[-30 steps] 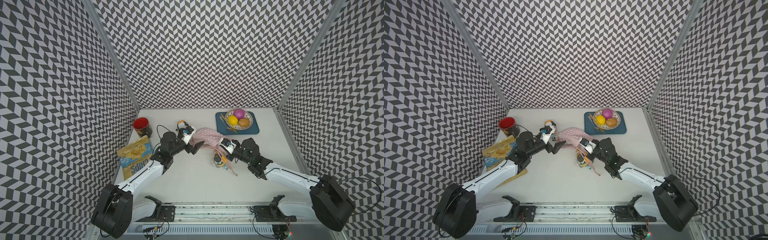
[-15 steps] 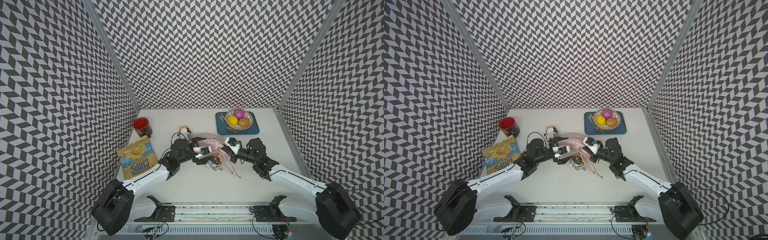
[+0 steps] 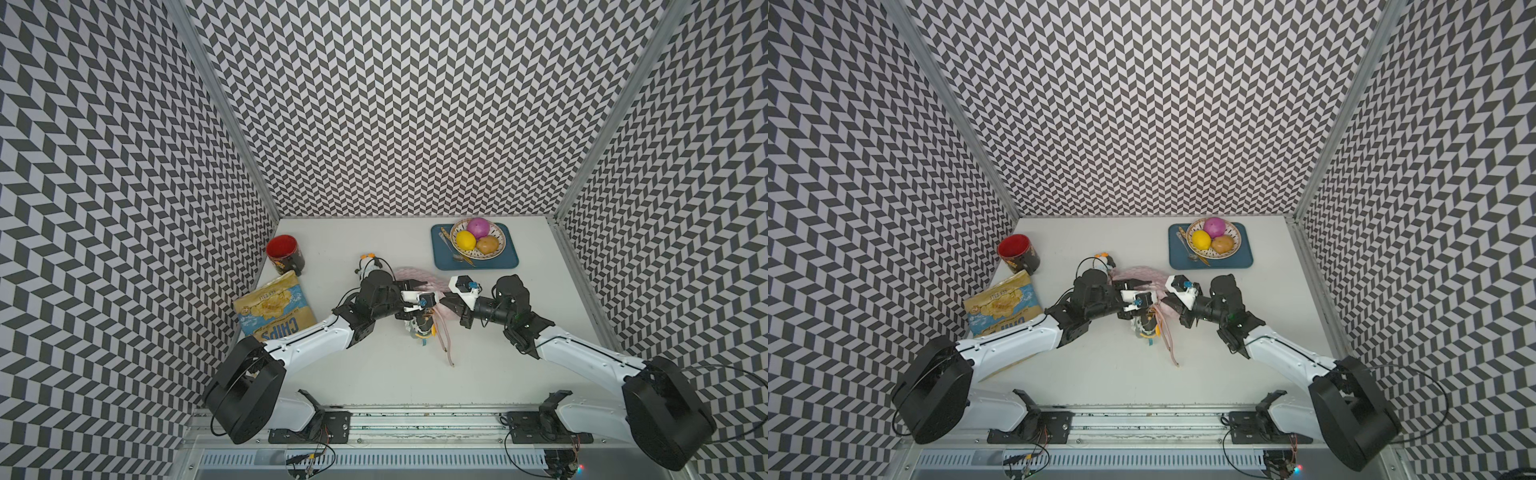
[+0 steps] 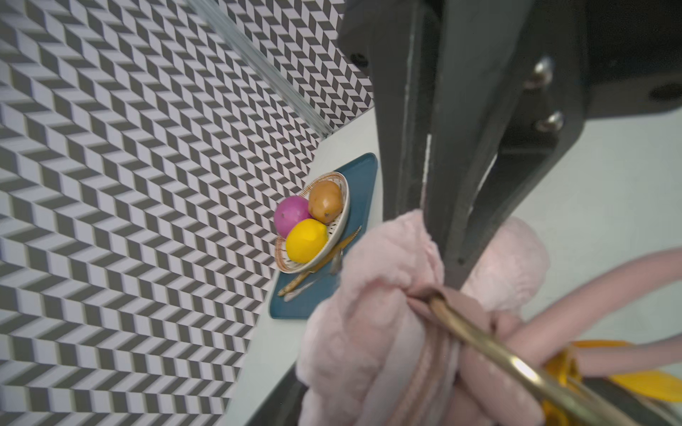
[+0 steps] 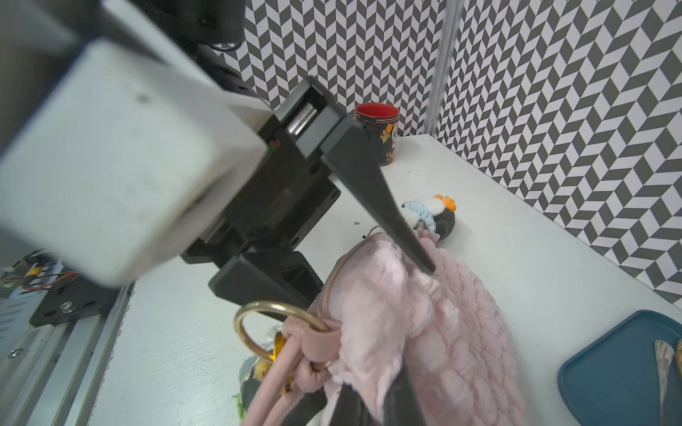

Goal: Remove the decoration from the bag
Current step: Pick up the bag from the center of the board.

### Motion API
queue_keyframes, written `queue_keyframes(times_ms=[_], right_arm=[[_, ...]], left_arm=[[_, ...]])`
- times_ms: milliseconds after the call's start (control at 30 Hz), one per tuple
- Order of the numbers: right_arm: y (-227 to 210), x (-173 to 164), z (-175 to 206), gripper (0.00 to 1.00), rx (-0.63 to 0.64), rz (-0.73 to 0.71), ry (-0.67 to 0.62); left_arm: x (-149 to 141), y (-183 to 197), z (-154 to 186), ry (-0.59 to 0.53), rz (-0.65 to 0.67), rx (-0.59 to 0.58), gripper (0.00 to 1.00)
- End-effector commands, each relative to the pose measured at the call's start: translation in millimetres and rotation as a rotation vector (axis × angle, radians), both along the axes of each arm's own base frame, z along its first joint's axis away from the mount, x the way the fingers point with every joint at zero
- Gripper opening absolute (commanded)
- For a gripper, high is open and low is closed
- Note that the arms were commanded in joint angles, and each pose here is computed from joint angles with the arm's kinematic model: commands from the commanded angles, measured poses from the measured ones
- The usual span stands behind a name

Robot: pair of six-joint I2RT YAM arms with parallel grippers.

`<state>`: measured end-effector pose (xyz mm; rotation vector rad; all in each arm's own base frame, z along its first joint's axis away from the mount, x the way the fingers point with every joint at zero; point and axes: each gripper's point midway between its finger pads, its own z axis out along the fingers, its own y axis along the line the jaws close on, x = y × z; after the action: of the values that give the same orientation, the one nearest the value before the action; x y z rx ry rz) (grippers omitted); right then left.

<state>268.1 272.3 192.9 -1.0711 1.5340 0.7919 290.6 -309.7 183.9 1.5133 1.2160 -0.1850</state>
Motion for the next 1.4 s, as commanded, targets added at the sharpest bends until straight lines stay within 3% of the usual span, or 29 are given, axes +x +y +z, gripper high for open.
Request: queue_keyframes(times_ms=[0, 67, 167, 267, 333, 500, 667, 800, 1033, 1267, 1367], right_arm=[[7, 0, 11, 0.08, 0.049, 0.048, -0.010], [8, 0, 10, 0.09, 0.050, 0.054, -0.003], [8, 1, 8, 0.11, 0.054, 0.057, 0.011], [3, 6, 9, 0.19, 0.062, 0.019, 0.025], [-7, 13, 14, 0.30, 0.078, -0.050, 0.027], [-38, 26, 34, 0.56, 0.129, -0.248, 0.043], [-75, 29, 56, 0.68, 0.199, -0.482, 0.086], [-71, 4, 84, 0.68, 0.278, -0.397, 0.098], [-38, -31, 88, 0.65, 0.315, -0.307, 0.133], [-1, -35, 78, 0.60, 0.331, -0.345, 0.114], [6, -32, 81, 0.58, 0.359, -0.364, 0.086]], left_arm=[[-6, -8, 24, -0.022, -0.036, -0.053, 0.43], [-10, -9, 24, -0.006, -0.053, -0.054, 0.39], [-9, -13, 23, 0.039, -0.059, -0.048, 0.22], [-1, -16, 24, 0.104, -0.023, -0.048, 0.14], [7, -16, 26, 0.147, 0.027, -0.059, 0.08], [26, -18, 32, 0.252, 0.143, -0.124, 0.06], [44, -19, 40, 0.395, 0.264, -0.179, 0.00], [52, -19, 48, 0.486, 0.347, -0.208, 0.00], [58, -5, 55, 0.641, 0.538, -0.218, 0.00], [35, 13, 49, 0.724, 0.691, -0.122, 0.00], [27, 16, 47, 0.754, 0.696, -0.122, 0.00]])
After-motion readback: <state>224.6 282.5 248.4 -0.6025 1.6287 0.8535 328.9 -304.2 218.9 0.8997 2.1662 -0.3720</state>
